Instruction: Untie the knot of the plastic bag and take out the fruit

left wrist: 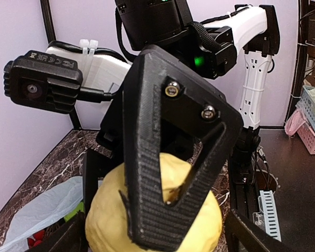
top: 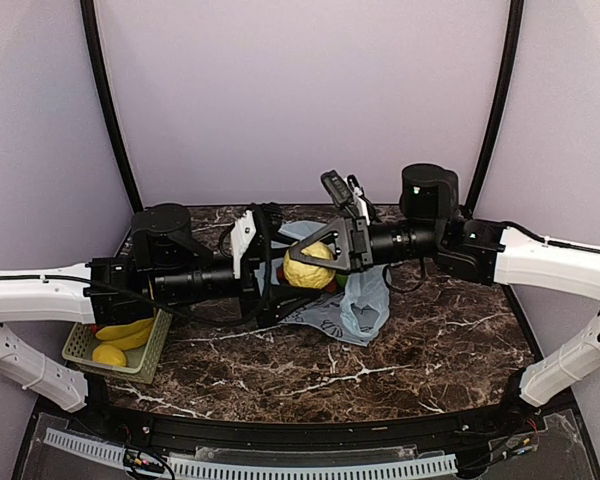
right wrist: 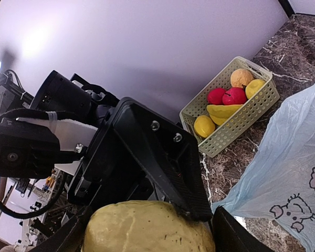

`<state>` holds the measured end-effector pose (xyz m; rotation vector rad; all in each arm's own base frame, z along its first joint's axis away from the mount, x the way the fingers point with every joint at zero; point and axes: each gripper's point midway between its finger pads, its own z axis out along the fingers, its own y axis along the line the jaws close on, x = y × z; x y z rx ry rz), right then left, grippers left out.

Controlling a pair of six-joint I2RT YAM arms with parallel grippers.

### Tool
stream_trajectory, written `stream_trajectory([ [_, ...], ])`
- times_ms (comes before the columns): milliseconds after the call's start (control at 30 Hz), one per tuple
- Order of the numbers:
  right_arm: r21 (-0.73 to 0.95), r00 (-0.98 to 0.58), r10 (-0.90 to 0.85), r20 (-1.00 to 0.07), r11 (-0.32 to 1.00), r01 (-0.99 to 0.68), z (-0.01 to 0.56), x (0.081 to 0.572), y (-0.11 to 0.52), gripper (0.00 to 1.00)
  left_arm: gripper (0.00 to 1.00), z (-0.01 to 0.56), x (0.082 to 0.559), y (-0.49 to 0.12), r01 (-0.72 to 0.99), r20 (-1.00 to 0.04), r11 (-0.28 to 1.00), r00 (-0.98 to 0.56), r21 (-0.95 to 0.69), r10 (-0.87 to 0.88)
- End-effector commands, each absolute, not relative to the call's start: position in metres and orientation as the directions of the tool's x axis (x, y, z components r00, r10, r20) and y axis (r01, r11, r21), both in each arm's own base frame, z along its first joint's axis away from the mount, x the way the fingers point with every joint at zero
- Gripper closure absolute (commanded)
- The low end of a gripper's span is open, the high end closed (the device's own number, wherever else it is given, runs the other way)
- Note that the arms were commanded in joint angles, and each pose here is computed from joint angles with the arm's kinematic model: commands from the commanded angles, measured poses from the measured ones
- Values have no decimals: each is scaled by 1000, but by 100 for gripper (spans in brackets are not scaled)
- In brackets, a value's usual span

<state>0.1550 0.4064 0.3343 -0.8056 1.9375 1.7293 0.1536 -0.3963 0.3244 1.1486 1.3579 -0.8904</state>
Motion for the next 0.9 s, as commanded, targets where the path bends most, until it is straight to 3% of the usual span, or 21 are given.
stream_trajectory([
  [0,741,-738,-144,-660,35,-670,346,152,411,49,12,331,150,-395,966,-994,247,58,79,90],
  [267,736,-735,-131,-665,45,-675,347,152,409,47,41,326,150,-395,966,-994,252,28,53,105],
  [400,732,-732,-122,-670,52,-679,348,152,406,33,49,322,151,-393,965,-994,263,-3,26,110],
  [500,719,-723,-95,-684,75,-691,351,155,401,15,53,317,155,-391,957,-990,289,-51,-10,135],
  [600,706,-716,-35,-697,142,-694,355,168,388,5,56,310,160,-383,940,-980,338,-103,-41,169],
  [867,637,-668,72,-741,389,-665,350,216,339,1,58,258,191,-328,816,-890,566,-337,-115,306],
])
